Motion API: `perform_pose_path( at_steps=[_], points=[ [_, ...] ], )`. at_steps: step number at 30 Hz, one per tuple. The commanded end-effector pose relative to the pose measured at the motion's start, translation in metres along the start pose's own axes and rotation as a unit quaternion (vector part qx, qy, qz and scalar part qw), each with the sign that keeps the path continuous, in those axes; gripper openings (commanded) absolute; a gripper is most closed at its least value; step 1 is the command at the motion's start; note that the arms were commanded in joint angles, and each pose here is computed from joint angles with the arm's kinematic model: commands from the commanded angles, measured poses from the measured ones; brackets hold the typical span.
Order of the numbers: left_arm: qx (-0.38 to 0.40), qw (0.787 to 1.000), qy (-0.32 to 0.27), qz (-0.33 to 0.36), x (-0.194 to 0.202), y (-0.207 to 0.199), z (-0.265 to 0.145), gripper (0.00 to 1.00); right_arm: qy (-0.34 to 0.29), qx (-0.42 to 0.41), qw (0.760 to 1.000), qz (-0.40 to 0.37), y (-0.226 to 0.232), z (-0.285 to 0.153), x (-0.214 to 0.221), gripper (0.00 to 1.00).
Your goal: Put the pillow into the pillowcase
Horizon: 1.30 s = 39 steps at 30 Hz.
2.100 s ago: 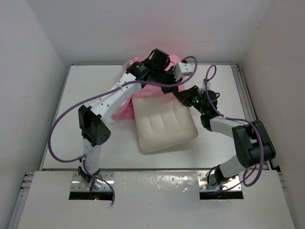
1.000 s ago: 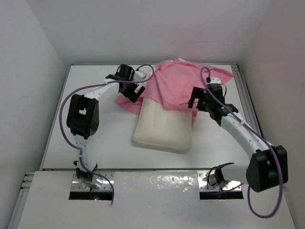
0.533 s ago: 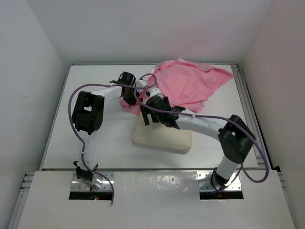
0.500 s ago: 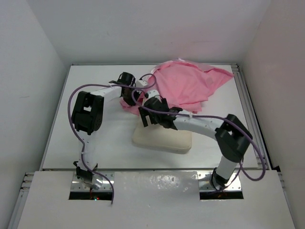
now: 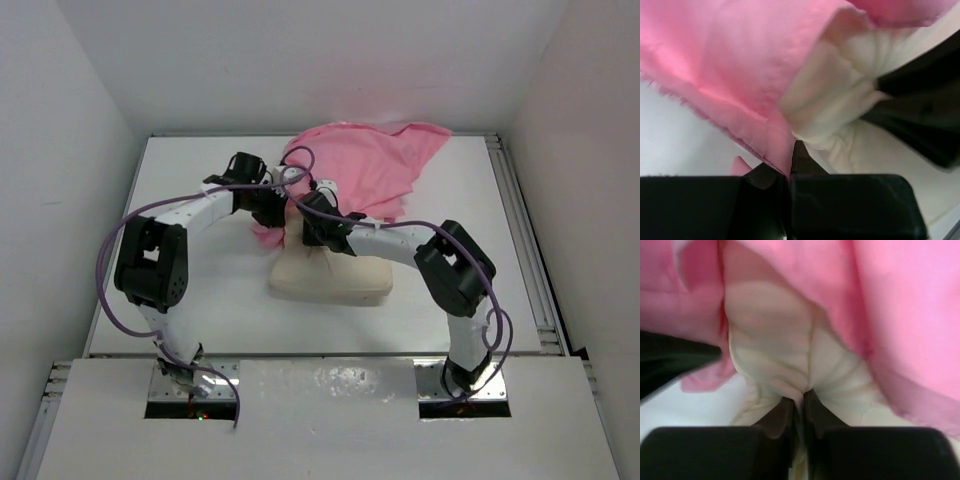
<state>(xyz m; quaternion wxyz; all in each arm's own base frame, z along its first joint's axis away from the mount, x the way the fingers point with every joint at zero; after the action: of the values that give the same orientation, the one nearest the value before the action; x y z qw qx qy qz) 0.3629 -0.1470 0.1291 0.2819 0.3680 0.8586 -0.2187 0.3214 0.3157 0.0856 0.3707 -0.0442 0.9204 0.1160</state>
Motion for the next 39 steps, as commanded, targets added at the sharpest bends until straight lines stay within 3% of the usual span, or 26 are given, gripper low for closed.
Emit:
perform_pose_path(
  at_steps=[1,3,8,13,17,22,25,29,32,35,37,38,39],
  points=[
    [0.066,0.998,-0.012,-0.01,-0.004,-0.028,-0.015,0.0,0.018,-0.041,0.998,0.047,0.01,0.024,0.002,0.01],
    [0.065,0.998,-0.018,-0.003,-0.011,-0.028,-0.022,0.0,0.014,-0.07,0.995,0.067,0.006,0.021,-0.011,0.0],
    [0.067,0.997,-0.046,0.016,-0.035,-0.031,-0.044,0.0,-0.116,-0.125,0.973,0.159,-0.005,-0.023,-0.091,0.0],
    [0.047,0.994,-0.065,0.072,-0.053,-0.041,-0.064,0.0,-0.268,-0.115,0.922,0.254,-0.036,-0.077,-0.176,0.0],
    [0.042,0.992,-0.077,0.089,-0.065,-0.043,-0.072,0.0,-0.328,-0.094,0.896,0.284,-0.053,-0.098,-0.201,0.0],
    [0.121,0.976,-0.105,0.144,-0.1,-0.09,-0.078,0.0,-0.335,-0.068,0.887,0.311,-0.057,-0.085,-0.207,0.0],
    [0.203,0.952,-0.141,0.184,-0.125,-0.131,-0.093,0.0,-0.309,-0.012,0.908,0.282,-0.052,-0.059,-0.201,0.0],
    [0.244,0.932,-0.177,0.2,-0.136,-0.15,-0.115,0.0,-0.266,0.006,0.918,0.292,-0.057,-0.03,-0.179,0.0],
    [0.228,0.942,-0.175,0.174,-0.123,-0.132,-0.112,0.0,-0.232,0.013,0.935,0.267,-0.053,-0.015,-0.154,0.0],
    [0.186,0.965,-0.141,0.122,-0.094,-0.102,-0.095,0.0,-0.196,-0.029,0.957,0.212,-0.047,-0.012,-0.141,0.0],
    [0.148,0.979,-0.099,0.098,-0.071,-0.086,-0.084,0.0,-0.166,-0.099,0.97,0.148,-0.041,-0.022,-0.142,0.22],
    [0.135,0.983,-0.087,0.089,-0.062,-0.08,-0.083,0.0,-0.155,-0.124,0.972,0.122,-0.039,-0.029,-0.143,0.37],
    [0.127,0.985,-0.076,0.084,-0.054,-0.076,-0.08,0.0,-0.13,-0.136,0.977,0.096,-0.039,-0.036,-0.142,0.62]
  ],
)
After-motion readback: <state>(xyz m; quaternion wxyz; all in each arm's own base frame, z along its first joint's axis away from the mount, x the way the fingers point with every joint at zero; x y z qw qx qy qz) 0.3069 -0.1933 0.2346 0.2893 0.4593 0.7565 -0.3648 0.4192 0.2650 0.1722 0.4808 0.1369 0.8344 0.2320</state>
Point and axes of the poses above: each gripper's point midway between its finger pads, its own z axis out along the fingers, its own y axis along the line the jaws close on, x = y × z, the point moved 6 cm from there along -z, back along the fingers, and after that the axes turned 3 degrees about -z, right-handed, at the moved point
